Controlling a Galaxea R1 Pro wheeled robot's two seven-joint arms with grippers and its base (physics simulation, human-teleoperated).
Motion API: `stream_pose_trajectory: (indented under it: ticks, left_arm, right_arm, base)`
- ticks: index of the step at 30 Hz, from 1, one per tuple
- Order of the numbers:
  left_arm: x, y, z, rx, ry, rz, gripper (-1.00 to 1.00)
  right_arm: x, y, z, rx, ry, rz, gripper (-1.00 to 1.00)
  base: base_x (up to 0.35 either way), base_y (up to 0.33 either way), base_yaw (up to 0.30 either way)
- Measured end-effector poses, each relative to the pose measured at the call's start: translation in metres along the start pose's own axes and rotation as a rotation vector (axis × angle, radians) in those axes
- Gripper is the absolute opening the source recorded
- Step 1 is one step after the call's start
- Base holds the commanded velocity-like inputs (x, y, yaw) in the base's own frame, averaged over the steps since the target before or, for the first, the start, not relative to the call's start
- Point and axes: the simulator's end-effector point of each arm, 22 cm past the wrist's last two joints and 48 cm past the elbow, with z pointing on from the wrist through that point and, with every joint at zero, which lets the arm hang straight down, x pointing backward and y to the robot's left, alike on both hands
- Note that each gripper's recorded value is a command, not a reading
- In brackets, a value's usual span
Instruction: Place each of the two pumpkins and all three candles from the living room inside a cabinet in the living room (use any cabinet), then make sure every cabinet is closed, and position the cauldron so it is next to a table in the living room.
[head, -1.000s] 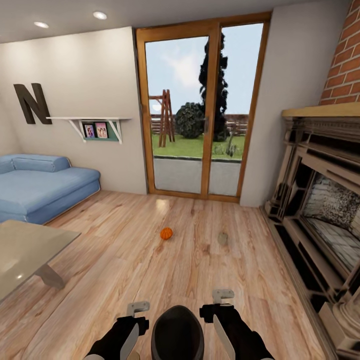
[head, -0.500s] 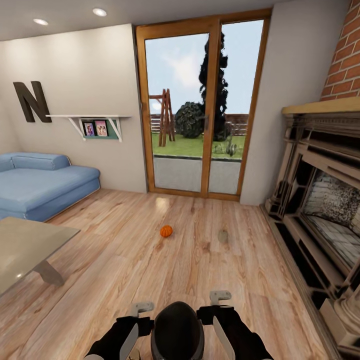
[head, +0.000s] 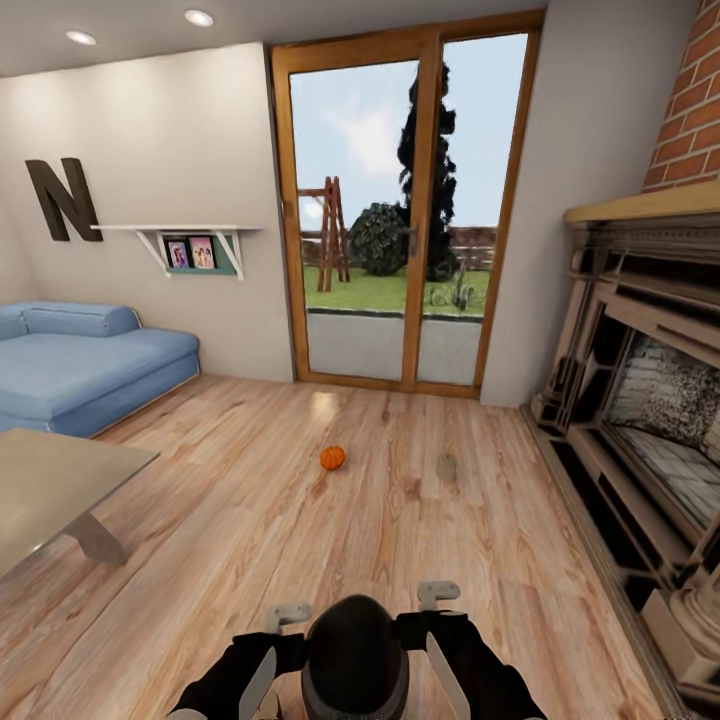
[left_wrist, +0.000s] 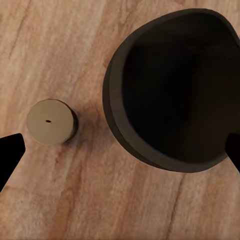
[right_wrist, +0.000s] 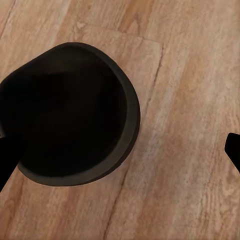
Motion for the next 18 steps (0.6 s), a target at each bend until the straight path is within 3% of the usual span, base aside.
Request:
stream_pose_trajectory:
  ticks: [18]
  left_arm:
    - [0.025,0.005,0.029,0.001,-0.002,0.002,1.0]
  right_arm:
    - [0.04,-0.002,0.03,0.001,0.026,-0.004,1.0]
  base:
    - [0.0,0.0,0.0]
